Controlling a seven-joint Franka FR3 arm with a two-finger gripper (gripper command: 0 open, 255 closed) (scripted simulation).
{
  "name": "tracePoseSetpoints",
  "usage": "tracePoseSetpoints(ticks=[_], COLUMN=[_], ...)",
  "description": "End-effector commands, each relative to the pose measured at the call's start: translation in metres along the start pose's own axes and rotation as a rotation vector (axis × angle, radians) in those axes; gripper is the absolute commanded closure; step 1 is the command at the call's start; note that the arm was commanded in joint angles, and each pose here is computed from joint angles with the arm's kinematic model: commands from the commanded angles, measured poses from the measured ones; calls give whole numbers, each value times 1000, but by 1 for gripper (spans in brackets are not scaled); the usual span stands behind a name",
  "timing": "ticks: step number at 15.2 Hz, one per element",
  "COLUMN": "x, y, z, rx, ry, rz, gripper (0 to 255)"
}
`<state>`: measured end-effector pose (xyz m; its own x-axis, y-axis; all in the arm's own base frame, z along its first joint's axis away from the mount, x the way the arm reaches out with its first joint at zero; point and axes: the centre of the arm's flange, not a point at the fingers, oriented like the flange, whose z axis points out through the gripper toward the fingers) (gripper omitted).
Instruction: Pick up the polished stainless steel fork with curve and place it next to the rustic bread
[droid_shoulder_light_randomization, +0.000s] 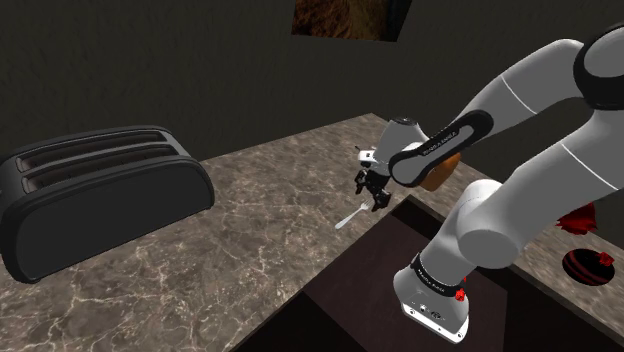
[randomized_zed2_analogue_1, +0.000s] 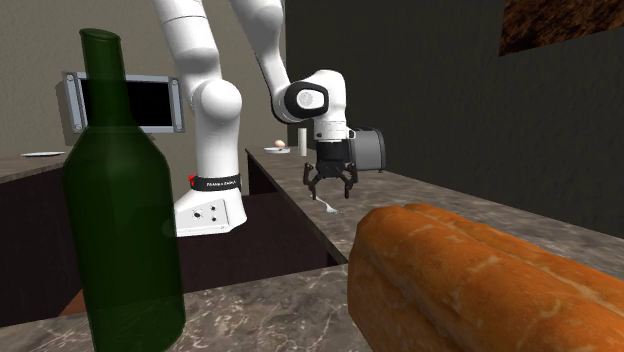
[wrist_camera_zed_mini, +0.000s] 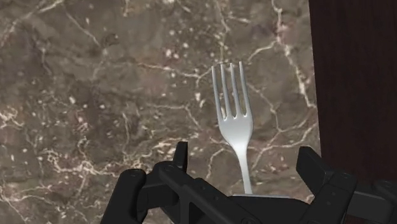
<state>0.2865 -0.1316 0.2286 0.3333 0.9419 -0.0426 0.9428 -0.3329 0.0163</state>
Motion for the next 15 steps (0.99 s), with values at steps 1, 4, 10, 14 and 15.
tracePoseSetpoints(ticks=[1, 4, 10, 14, 15], x=[0, 0, 0, 0, 0], y=[0, 0, 0, 0, 0], z=[10, 24, 24, 24, 24], rx=[-2, -2, -2, -2, -2], ry=[0, 0, 0, 0, 0], rz=[-2, -2, -2, -2, -2], gripper=[0, 0, 0, 255, 255])
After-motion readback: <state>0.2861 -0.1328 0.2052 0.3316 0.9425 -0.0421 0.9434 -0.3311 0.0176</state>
